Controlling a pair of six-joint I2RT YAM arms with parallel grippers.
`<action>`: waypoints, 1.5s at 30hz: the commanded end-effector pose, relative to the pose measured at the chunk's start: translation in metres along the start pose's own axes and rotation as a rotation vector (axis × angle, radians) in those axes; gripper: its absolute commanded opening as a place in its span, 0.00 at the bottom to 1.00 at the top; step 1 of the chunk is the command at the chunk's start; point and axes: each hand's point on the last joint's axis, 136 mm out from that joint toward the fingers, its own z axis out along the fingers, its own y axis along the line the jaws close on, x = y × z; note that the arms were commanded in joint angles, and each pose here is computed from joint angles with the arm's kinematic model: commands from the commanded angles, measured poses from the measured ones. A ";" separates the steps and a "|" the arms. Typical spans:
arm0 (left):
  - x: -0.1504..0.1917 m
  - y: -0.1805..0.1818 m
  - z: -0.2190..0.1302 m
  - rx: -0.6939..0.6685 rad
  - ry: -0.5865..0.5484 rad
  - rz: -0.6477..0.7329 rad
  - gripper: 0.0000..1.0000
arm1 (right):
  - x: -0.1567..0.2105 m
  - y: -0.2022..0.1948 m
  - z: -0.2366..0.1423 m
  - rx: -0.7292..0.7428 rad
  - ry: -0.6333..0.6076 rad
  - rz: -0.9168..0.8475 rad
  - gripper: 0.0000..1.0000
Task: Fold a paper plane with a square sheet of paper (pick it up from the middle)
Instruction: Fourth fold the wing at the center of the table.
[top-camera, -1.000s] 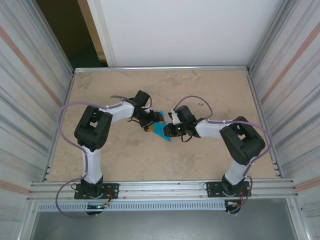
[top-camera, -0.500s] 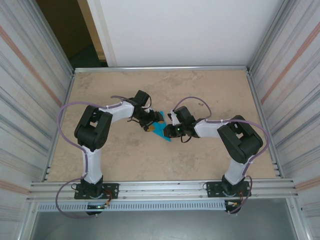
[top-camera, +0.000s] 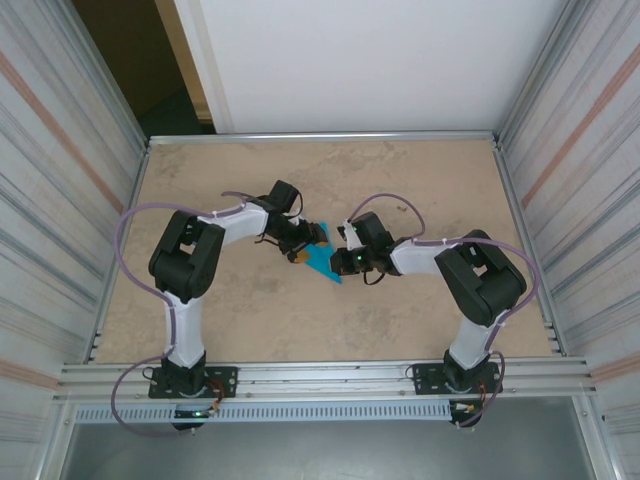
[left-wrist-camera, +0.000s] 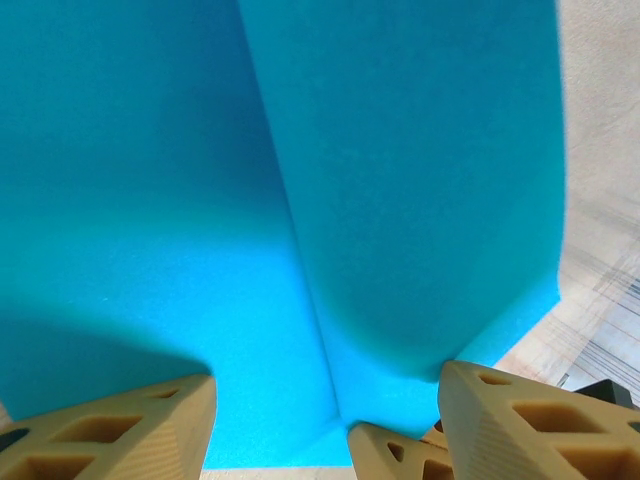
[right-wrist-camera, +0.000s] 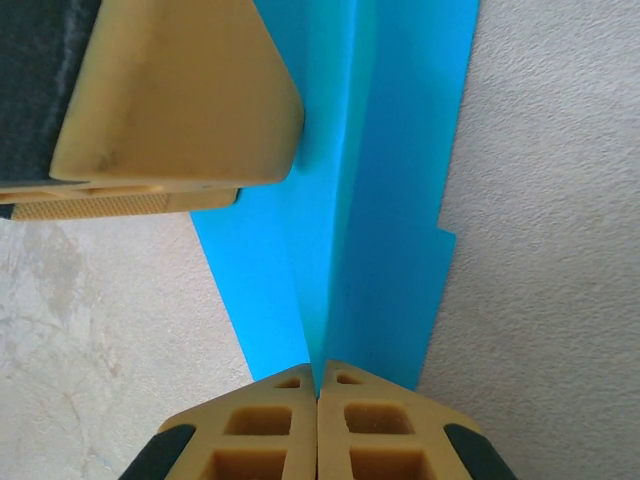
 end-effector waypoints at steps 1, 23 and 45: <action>0.048 0.135 0.044 -0.402 0.149 -0.207 0.63 | 0.008 -0.004 0.003 -0.021 0.027 -0.002 0.06; -0.008 -0.019 -0.049 0.093 -0.216 0.162 0.66 | 0.016 0.003 0.008 -0.197 0.117 0.099 0.00; -0.001 -0.050 -0.072 0.331 -0.312 0.316 0.64 | 0.017 -0.005 0.005 -0.266 0.139 0.169 0.00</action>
